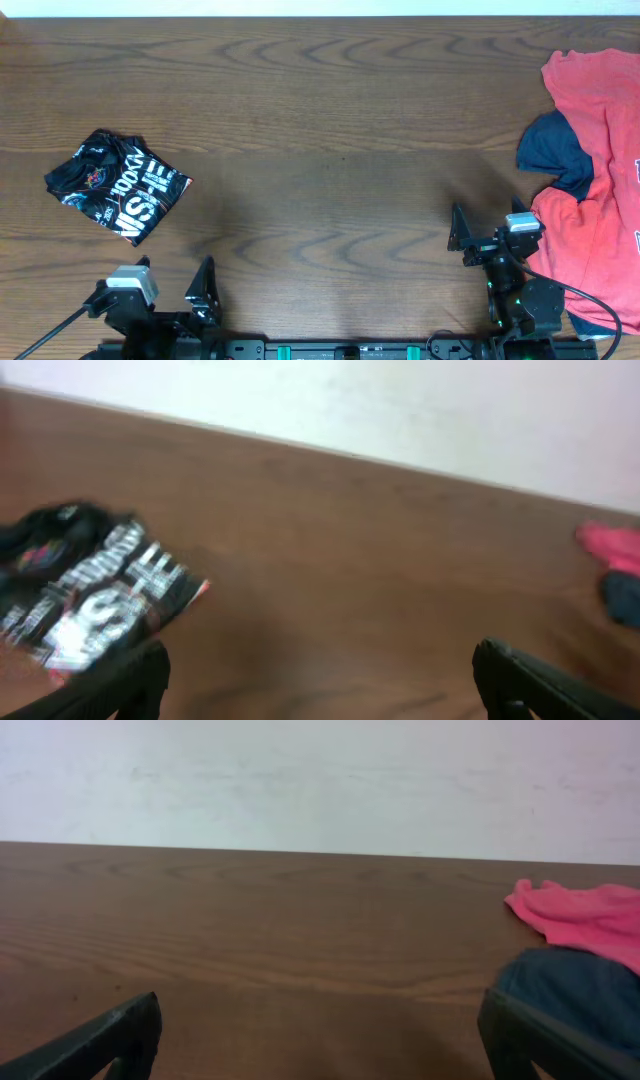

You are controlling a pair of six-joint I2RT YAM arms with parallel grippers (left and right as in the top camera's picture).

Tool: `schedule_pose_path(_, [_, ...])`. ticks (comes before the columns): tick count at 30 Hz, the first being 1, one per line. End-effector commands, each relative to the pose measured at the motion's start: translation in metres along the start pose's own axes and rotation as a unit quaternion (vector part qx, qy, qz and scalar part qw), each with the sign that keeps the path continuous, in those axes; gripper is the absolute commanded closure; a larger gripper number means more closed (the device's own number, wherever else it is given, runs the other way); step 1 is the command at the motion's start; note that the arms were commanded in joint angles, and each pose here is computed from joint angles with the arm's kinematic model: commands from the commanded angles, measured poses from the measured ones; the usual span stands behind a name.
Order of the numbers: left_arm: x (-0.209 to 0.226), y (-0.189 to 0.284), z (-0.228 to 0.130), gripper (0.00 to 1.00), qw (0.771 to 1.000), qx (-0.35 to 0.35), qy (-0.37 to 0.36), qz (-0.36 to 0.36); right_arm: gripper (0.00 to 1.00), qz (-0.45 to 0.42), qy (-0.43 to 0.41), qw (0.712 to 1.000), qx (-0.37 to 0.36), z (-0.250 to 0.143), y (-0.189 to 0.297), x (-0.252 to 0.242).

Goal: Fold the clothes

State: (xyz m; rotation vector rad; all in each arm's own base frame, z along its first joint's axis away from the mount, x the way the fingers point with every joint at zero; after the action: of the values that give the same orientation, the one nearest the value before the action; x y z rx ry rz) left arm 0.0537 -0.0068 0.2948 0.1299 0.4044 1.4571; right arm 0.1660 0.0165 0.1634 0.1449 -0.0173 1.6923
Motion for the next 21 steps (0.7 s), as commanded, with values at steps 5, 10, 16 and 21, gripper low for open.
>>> schedule_pose_path(5, [0.013, -0.010, -0.019, 0.02, 0.997, 0.036, 0.009, 0.070, 0.01, 0.001, 0.011, 1.000, 0.000, -0.001, 0.000, 0.000])
schedule_pose_path(10, [0.024, -0.033, -0.038, 0.02, 0.995, 0.024, 0.014, 0.101, 0.01, 0.001, 0.011, 1.000, 0.000, -0.001, 0.000, 0.000])
schedule_pose_path(16, [0.034, -0.074, -0.054, 0.02, 0.994, -0.004, 0.016, 0.107, 0.01, 0.001, 0.011, 1.000, 0.000, -0.001, 0.000, 0.000])
schedule_pose_path(21, [0.041, -0.105, -0.062, 0.02, 0.993, -0.048, 0.015, 0.109, 0.01, 0.001, 0.011, 1.000, 0.000, -0.001, 0.000, 0.000])
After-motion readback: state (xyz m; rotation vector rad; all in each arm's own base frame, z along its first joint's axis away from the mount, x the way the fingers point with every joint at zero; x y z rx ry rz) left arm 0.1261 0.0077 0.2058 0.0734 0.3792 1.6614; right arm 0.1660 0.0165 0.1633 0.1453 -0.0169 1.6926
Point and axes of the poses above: each gripper's point midway between its finger pads, its own y axis back along the fingers, its own x axis along the line the jaws close on, z = x × y, the point moved 8 cm from there along y, back along the fingers, and after that the axes turned 4 degrees about -y, right-handed, at the moved point
